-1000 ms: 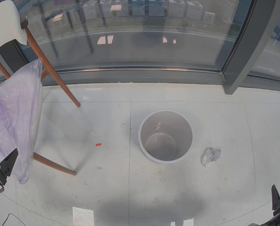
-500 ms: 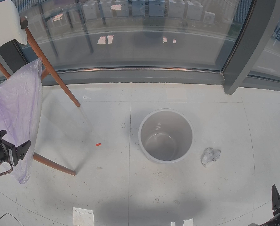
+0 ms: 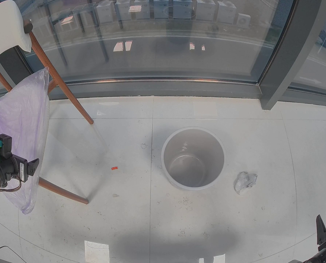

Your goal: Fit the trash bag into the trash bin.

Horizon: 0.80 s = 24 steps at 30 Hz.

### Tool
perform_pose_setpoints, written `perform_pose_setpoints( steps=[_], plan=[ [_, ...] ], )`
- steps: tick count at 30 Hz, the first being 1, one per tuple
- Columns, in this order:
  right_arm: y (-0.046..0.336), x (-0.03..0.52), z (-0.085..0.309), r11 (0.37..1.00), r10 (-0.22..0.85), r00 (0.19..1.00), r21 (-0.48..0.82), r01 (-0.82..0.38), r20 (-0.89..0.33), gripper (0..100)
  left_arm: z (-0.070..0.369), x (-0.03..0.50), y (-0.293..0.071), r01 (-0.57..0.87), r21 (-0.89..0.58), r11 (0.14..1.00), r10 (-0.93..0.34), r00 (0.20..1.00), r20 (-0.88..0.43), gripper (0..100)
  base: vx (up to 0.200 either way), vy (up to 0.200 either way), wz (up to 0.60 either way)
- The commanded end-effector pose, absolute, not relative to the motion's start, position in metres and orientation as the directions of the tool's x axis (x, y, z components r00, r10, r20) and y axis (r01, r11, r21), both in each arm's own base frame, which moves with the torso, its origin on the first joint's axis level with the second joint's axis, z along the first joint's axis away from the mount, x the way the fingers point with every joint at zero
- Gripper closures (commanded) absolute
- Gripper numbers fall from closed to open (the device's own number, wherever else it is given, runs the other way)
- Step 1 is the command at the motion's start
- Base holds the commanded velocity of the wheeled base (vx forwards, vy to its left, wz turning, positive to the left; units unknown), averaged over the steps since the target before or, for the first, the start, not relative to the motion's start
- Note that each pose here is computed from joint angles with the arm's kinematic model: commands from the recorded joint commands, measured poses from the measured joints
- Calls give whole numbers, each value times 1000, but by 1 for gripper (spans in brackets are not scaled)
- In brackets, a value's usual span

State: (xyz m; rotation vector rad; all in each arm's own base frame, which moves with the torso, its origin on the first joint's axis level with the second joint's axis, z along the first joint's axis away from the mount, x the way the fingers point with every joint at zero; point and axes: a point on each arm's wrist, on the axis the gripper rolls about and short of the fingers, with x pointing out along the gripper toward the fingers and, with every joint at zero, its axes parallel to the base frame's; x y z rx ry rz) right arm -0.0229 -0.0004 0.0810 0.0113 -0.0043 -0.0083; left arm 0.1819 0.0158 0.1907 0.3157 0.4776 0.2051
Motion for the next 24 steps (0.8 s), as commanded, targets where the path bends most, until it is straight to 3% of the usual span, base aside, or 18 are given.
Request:
perform_pose_setpoints(
  steps=[1, 13, 24],
  plan=[
    [0, -23, 76, 1000, -8, 1000, 12, 8, 0, 0, 186, 194, 17, -112, 350, 930, 271, 853, -445, 0, 0, 0, 0],
    [0, -23, 76, 1000, -8, 1000, 17, 8, 0, 0, 177, 195, 16, -99, 353, 930, 270, 837, -475, 0, 0, 0, 0],
    [0, -23, 76, 1000, -8, 1000, 18, 8, 0, 0, 180, 236, 11, -43, 395, 918, 247, 840, -483, 0, 0, 0, 0]
  ],
)
